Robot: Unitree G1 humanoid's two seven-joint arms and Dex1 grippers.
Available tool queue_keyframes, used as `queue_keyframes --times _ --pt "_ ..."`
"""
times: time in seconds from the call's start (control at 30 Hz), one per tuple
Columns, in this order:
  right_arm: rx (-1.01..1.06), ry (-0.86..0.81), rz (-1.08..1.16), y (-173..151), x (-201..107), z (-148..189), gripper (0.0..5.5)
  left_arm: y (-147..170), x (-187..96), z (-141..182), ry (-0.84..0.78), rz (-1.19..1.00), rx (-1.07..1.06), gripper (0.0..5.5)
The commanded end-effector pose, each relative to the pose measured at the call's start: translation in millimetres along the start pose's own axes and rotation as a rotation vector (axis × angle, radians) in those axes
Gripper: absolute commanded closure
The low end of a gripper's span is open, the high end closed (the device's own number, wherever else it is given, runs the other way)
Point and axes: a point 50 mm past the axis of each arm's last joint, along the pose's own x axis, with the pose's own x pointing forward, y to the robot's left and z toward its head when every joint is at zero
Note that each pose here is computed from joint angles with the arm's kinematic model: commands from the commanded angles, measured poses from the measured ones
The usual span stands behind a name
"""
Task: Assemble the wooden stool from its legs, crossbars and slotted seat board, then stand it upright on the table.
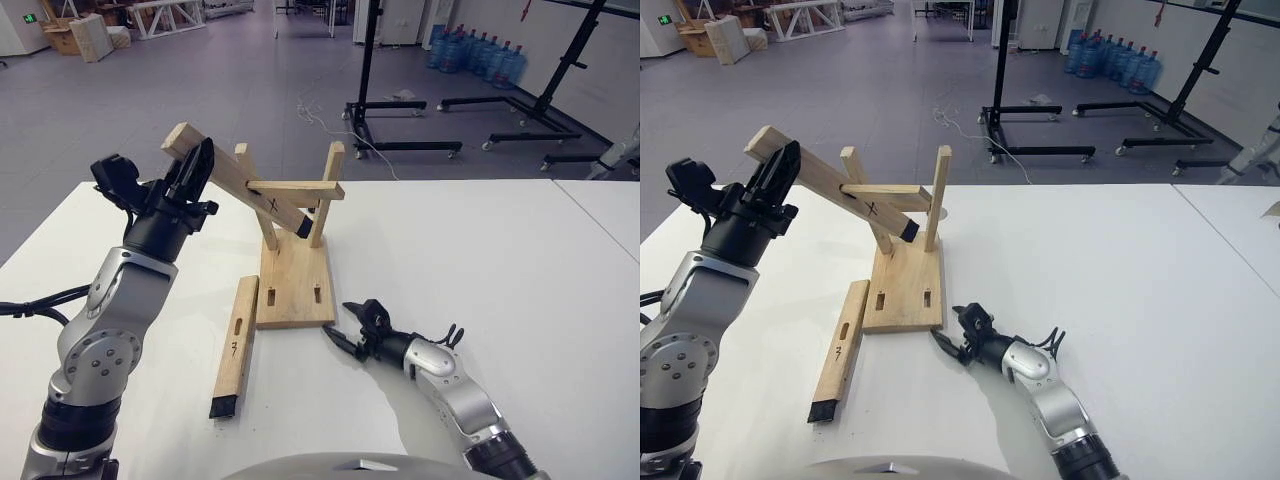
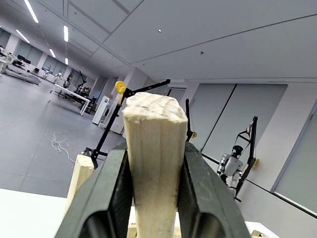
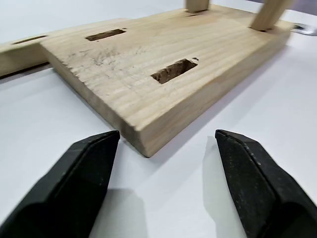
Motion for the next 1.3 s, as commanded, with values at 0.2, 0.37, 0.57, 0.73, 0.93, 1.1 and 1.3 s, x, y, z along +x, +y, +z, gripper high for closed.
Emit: queue_keyframes --times 0.2,0.37,0.57,0.73,0.93,1.1,1.3 --pt "0.02 0.038 -0.048 -14 -8 -8 1.94 18 -32 -12 0.1 0.207 0.197 4.49" --pt "-0.032 0.074 -0.031 -15 -21 -9 1.94 -9 -61 -30 0.195 0.283 0.116 4.49" --pt "-0.049 0.093 -0.033 -14 -28 -11 1.94 -16 -66 -23 0.202 0.373 0.19 4.49" --pt "-0.07 0.099 0.008 -10 -23 -9 1.94 -31 -55 -16 0.12 0.388 0.17 4.49" --pt "-0.098 0.104 0.041 -10 -18 -5 1.94 -37 -51 -19 0.087 0.444 0.134 4.49" --pt "-0.121 0.103 0.063 -13 -19 0 1.94 -35 -59 -28 0.112 0.535 0.183 4.49" --pt "-0.145 0.137 0.097 -17 -22 -1 1.94 -42 -60 -34 0.081 0.555 0.139 4.49"
